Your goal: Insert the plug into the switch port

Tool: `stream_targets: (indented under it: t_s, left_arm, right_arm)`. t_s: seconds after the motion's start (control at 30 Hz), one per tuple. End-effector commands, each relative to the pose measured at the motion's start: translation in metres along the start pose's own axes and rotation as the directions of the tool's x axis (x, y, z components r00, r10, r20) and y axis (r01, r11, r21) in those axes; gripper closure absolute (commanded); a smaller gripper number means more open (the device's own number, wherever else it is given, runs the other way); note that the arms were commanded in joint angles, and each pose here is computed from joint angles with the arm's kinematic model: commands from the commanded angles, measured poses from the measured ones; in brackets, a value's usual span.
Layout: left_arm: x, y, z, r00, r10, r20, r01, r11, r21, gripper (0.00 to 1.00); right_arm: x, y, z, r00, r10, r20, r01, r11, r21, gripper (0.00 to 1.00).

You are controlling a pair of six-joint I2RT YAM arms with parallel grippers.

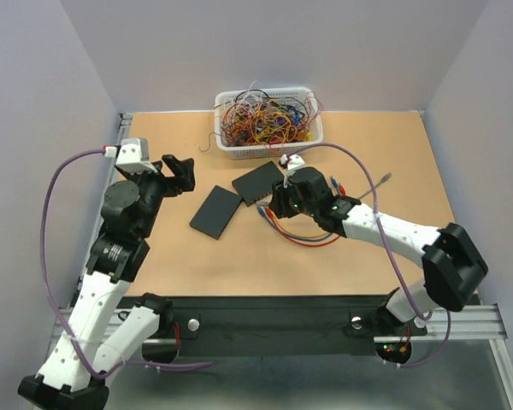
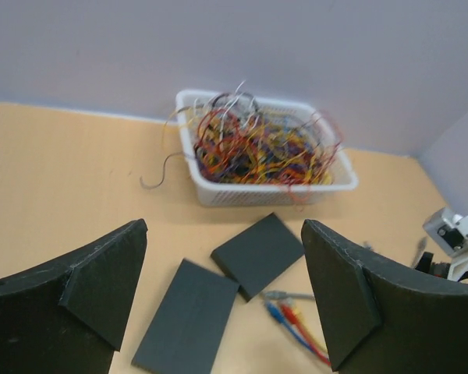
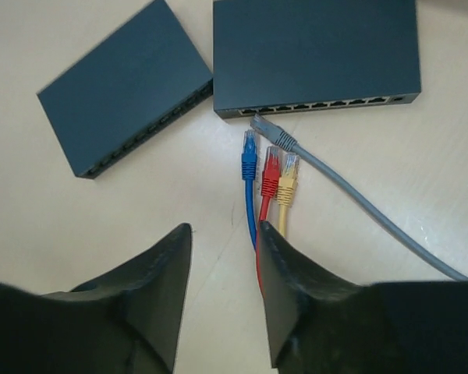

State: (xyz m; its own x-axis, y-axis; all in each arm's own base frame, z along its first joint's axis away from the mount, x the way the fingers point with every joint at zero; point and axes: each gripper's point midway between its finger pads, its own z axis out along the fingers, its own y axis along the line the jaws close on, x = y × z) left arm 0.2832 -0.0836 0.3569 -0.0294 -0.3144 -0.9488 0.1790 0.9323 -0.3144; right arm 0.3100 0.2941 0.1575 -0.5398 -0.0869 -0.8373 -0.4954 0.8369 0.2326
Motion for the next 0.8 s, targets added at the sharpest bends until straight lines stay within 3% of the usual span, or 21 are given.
stream_targets:
  t_s: [0.0,0.3,0.77]
  left_arm:
    - [0.042,0.024,0.008,0.989,0.071,-0.133,-0.082,0.993,-0.084,0.09]
    - [0.049,0.037,0.005,0.989,0.066,-0.135,-0.086,0.986,-0.141,0.11]
    - [0.052,0.042,0.005,0.987,0.058,-0.148,-0.082,0.983,-0.162,0.15]
  right_arm:
    - [0.008,0.013,0.023,0.998,-0.025,-0.059,0.023,0.999,-0.037,0.59]
    - [0.035,0.016,0.065,0.987,-0.058,-0.152,0.052,0.998,-0.042,0.61]
    - [0.062,0.014,0.087,0.973,-0.080,-0.218,0.076,0.997,-0.025,0.67]
